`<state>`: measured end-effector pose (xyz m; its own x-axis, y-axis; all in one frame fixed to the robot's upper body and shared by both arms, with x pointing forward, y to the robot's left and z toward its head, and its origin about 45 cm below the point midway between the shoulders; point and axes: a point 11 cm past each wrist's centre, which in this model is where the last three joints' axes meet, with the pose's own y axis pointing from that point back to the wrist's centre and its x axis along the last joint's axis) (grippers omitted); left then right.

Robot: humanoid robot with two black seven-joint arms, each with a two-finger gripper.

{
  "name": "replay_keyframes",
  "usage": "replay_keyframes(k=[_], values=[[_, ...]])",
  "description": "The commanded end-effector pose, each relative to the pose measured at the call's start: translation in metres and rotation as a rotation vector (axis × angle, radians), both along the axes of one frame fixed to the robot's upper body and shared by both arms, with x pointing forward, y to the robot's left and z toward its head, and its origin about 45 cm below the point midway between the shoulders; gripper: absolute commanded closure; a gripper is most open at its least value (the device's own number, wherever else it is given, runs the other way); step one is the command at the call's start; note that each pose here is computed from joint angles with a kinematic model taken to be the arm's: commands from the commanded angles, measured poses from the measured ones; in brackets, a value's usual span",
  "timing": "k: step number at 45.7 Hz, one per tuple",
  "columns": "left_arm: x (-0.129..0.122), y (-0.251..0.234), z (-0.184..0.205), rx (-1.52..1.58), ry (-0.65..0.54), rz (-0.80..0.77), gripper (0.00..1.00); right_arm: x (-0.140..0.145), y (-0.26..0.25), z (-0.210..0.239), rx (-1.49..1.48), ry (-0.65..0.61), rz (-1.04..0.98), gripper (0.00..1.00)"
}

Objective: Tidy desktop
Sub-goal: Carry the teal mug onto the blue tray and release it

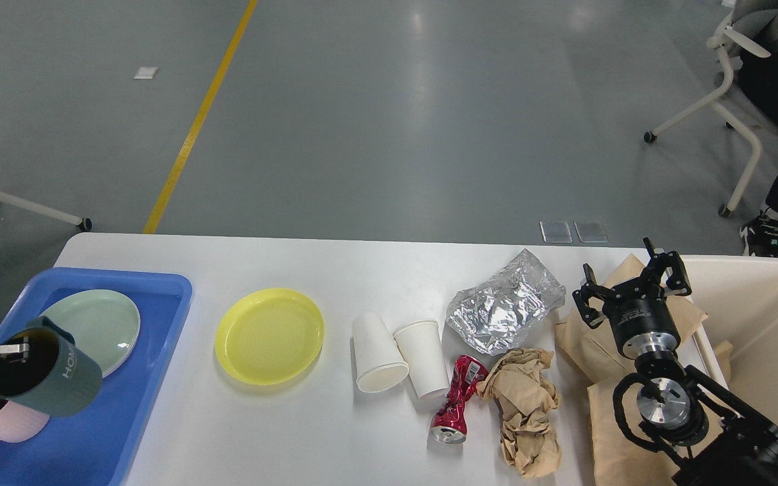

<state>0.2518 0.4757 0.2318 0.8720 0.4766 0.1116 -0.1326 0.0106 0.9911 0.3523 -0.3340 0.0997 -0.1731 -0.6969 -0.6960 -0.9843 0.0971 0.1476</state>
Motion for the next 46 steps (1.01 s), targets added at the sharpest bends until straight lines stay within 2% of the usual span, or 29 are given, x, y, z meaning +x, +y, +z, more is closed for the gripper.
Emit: replay_keyframes(k=[1,11,39,43,46], values=[[-0.01,0.02,-0.038,0.01,0.022,0.031,1.0,0.0,0.0,0.0,0.0,0.0,0.0,0.0],[-0.02,0.056,-0.072,0.08,0.034,0.091,0.99,0.0,0.0,0.0,0.0,0.0,0.0,0.0],[-0.017,0.03,-0.097,0.067,0.085,0.036,0.99,0.0,0.0,0.0,-0.001,-0.001,-0.001,0.0],[-0.018,0.032,-0.097,0.067,0.085,0.047,0.96,0.0,0.0,0.0,-0.001,0.001,-0.001,0.0],[-0.02,0.033,-0.098,0.06,0.088,0.054,0.87,0.0,0.0,0.0,-0.001,0.001,-0.001,0.0]])
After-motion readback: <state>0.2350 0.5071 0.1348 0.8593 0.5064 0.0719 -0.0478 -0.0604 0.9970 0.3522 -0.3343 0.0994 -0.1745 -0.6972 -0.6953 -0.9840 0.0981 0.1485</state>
